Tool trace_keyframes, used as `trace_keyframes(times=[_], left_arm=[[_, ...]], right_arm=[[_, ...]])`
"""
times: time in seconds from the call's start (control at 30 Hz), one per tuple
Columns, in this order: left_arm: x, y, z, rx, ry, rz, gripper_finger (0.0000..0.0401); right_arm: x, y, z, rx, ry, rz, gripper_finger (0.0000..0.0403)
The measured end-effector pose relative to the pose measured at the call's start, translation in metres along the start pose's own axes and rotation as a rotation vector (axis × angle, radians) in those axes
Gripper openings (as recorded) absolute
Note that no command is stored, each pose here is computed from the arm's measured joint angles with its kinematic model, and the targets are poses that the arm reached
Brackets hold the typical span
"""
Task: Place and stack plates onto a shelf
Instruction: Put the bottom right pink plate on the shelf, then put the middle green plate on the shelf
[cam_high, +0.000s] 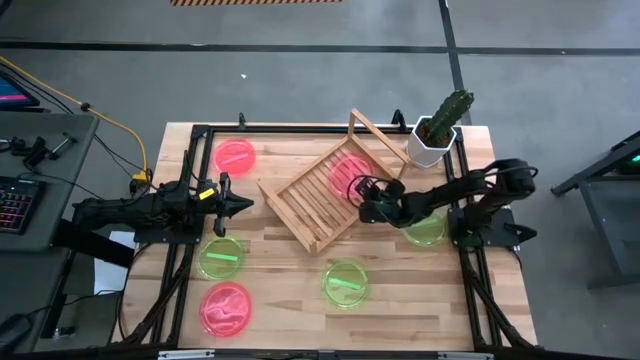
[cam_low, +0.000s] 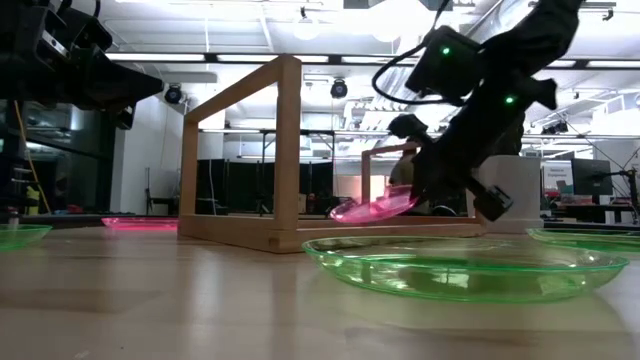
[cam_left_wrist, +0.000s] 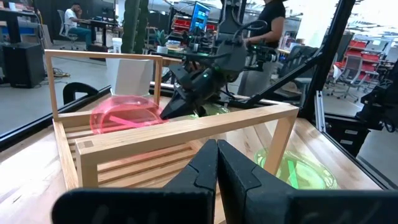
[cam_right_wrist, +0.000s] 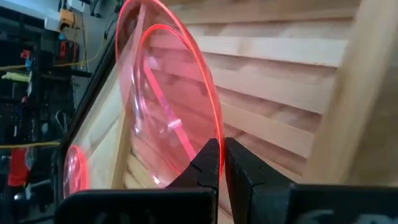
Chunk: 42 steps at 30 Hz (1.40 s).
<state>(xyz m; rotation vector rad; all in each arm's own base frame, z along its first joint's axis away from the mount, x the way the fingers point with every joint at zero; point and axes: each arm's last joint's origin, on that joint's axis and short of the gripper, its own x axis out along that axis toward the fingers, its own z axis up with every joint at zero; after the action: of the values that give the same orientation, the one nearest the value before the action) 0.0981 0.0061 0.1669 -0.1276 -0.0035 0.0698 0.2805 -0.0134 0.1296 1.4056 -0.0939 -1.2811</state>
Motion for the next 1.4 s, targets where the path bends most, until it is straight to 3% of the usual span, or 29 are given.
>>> trace_keyframes(times=[0.47,0.83,1.0,1.1,1.27,1.4], left_arm=[[0.0,0.0,0.0,0.0,0.0,0.0,0.0001],[0.0,0.0,0.0,0.0,0.0,0.0,0.0001],[0.0,0.0,0.0,0.0,-0.001,0.0,0.0001],[0.0,0.0,0.0,0.0,0.0,0.0,0.0001],[0.0,0.0,0.0,0.0,0.0,0.0,0.0001],[0.0,0.0,0.0,0.0,-0.001,0.0,0.0001]], right_arm=[[0.016,0.008,0.014,-0.03,0.009,-0.04,0.0008],[0.015,0.009,0.017,-0.037,0.002,-0.048,0.0152],[0.005,0.013,0.028,-0.058,0.008,-0.074,0.0174],[-0.007,0.023,0.034,-0.137,0.058,-0.037,0.0173],[-0.051,0.037,0.033,-0.47,0.302,0.112,0.0172],[-0.093,0.04,0.031,-0.644,0.466,0.274,0.0172]])
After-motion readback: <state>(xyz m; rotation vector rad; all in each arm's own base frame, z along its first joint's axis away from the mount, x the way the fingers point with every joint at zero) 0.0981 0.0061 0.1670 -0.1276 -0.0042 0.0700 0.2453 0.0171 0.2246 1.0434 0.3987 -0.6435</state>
